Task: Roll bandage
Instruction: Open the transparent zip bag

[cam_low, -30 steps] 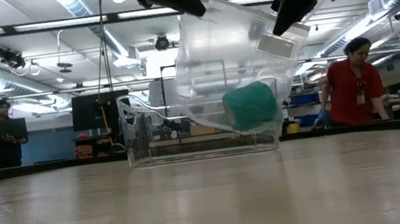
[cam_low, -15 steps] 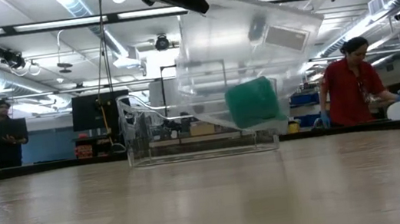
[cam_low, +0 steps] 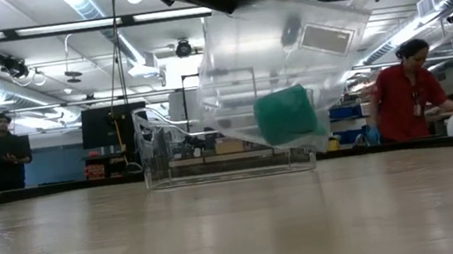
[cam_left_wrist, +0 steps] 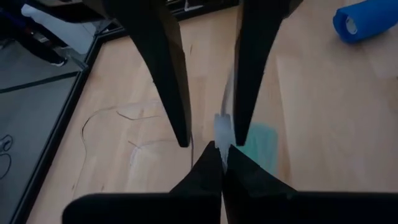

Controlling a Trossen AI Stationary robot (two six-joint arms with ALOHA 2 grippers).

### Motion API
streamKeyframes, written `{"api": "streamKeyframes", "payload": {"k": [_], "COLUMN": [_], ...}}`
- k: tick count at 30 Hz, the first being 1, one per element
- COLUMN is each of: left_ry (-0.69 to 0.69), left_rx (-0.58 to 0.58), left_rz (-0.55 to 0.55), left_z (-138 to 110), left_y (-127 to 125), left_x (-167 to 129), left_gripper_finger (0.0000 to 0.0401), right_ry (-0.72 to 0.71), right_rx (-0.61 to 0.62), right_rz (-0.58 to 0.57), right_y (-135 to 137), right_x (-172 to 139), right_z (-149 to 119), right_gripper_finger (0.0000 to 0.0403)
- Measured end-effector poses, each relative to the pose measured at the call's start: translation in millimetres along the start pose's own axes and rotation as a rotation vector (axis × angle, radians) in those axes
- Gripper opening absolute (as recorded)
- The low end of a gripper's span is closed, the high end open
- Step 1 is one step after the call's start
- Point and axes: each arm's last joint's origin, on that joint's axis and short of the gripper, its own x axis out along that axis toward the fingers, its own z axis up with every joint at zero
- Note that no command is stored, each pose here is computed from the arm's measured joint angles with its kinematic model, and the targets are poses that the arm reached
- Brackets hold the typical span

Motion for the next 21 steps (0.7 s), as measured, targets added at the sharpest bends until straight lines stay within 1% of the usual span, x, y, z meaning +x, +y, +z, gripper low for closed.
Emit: {"api": "streamKeyframes", "payload": {"k": [3, 7, 12, 16, 21], "left_ry": [0.007, 0.006, 0.001, -0.011, -0.014], "left_rx": [0.002, -0.006, -0.021, -0.029, -0.030], "left_rz": [0.000, 0.001, 0.000, 0.000, 0.020], "left_z": [-0.8, -0.7, -0.2, 1.1, 1.1], "left_y": [-0.1, 0.0, 0.0, -0.1, 0.5], "left_x": [0.0, 0.0, 0.0, 0.1, 0.3], "left_gripper_finger": [0.0002, 0.0002, 0.0002, 0.0002, 0.0003], "right_ry": [-0.007, -0.011, -0.025, -0.019, -0.008], "right_rx": [-0.007, -0.017, -0.025, -0.043, -0.048], "right_rz": [0.001, 0.003, 0.029, 0.033, 0.023], "right_y": [-0.2, -0.1, 0.6, 0.8, -0.5], "right_x": [-0.6, -0.6, -0.5, -0.5, -0.5], "right_z": [0.8, 1.2, 2.4, 1.7, 1.0], "right_gripper_finger": [0.0108, 0.0087, 0.0051, 0.0012, 0.0003]}}
